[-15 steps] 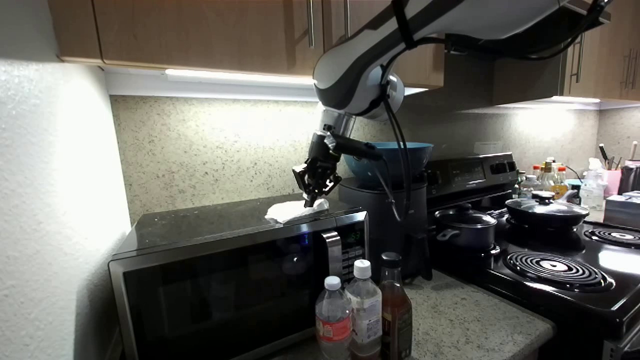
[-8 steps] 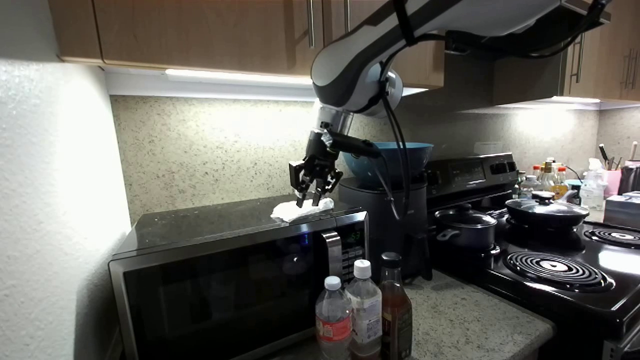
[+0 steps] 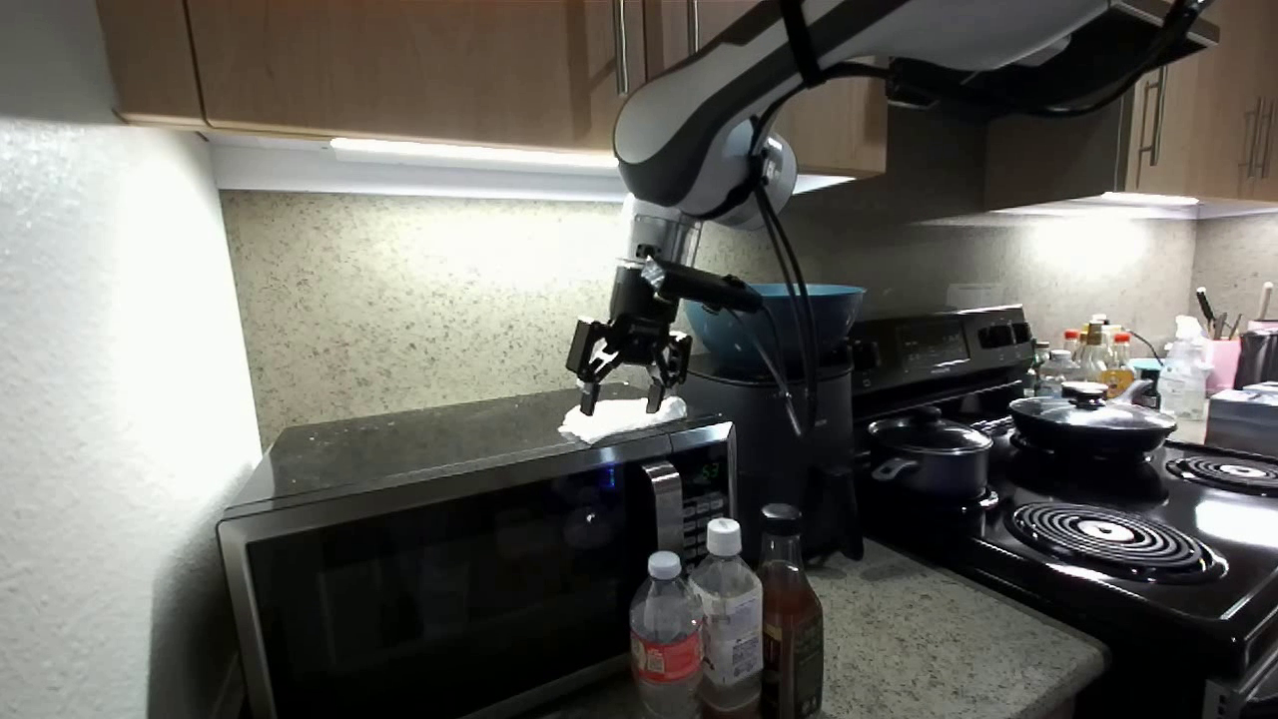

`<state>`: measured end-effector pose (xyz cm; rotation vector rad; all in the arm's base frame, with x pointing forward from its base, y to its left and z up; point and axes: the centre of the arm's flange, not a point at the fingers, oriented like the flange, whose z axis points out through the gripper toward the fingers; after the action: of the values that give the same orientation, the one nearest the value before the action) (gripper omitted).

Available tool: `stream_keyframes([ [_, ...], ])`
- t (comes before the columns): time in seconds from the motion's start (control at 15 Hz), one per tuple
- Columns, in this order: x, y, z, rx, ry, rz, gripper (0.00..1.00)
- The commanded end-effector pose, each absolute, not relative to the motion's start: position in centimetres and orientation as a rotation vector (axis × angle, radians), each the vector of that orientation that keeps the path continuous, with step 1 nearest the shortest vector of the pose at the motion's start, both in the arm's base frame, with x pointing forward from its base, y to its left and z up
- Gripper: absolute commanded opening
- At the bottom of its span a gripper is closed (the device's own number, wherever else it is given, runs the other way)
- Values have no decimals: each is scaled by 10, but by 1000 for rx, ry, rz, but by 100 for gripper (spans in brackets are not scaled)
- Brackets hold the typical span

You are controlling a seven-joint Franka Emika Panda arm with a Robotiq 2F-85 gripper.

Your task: Use the cloth to clean the microwave

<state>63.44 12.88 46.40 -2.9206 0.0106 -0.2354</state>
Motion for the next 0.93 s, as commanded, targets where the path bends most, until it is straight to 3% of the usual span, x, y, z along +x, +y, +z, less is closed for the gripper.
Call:
stream_keyframes([
  [0.0, 642, 127, 458, -2933, 15, -87, 100],
  [0.13, 643, 126, 456, -2933, 14, -39, 84],
  [0.2, 644, 125, 455, -2933, 15, -18, 69],
  [0.33, 646, 122, 452, -2954, 39, 29, 53],
  [0.47, 648, 120, 451, -3003, 80, 48, 68],
  [0.53, 649, 119, 450, -3027, 105, 48, 70],
  [0.67, 650, 119, 452, -3072, 150, 55, 40],
  [0.87, 653, 117, 456, -3160, 236, -9, 26],
])
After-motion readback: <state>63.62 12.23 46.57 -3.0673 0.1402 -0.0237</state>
